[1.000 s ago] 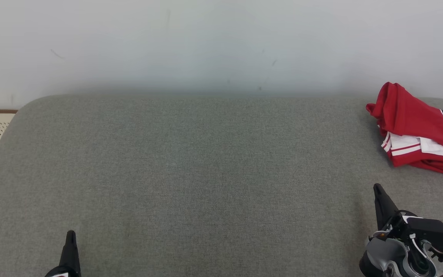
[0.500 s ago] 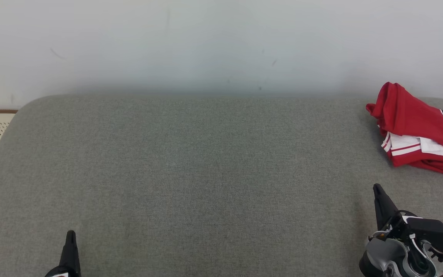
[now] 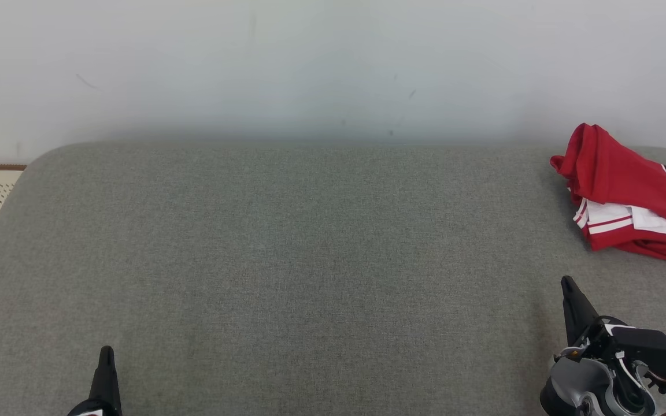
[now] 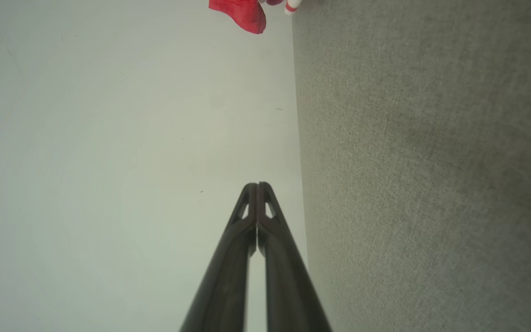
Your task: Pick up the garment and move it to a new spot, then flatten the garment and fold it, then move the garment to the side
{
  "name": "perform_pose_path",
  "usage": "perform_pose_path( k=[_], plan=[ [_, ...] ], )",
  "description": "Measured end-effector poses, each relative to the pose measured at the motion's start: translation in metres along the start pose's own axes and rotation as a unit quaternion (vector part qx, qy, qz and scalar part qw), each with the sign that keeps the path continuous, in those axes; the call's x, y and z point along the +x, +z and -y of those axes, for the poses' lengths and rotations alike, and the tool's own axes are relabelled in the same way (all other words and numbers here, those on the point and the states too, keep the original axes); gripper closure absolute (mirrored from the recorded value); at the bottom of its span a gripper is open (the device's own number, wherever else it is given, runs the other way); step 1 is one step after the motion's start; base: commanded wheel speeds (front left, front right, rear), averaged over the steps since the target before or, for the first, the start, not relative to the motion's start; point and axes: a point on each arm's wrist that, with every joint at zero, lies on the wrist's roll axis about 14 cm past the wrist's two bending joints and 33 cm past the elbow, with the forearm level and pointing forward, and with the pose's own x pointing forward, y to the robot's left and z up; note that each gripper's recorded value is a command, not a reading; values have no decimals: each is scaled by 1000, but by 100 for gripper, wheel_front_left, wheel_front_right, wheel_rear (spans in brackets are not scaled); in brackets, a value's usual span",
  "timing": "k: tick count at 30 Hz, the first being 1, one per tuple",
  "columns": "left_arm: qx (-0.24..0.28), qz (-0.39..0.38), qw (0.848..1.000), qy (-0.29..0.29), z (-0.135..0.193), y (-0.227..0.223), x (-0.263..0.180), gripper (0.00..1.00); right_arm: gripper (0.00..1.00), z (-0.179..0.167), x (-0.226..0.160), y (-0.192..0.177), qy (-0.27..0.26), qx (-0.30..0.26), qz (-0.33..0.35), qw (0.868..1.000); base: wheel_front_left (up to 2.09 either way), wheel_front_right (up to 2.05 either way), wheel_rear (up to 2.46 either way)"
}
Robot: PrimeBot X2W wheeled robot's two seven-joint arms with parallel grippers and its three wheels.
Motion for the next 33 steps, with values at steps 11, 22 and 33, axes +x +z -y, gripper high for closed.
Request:
perform_pose_path(
  k=[11,22,33],
  plan=[
    [0,0,1000,0,0,0,0,100,100,0,0,0,0,0,0,1000,0,0,0],
    [0,0,1000,0,0,0,0,100,100,0,0,0,0,0,1,1000,0,0,0],
    [0,0,1000,0,0,0,0,100,100,0,0,0,0,0,0,1000,0,0,0]
  ],
)
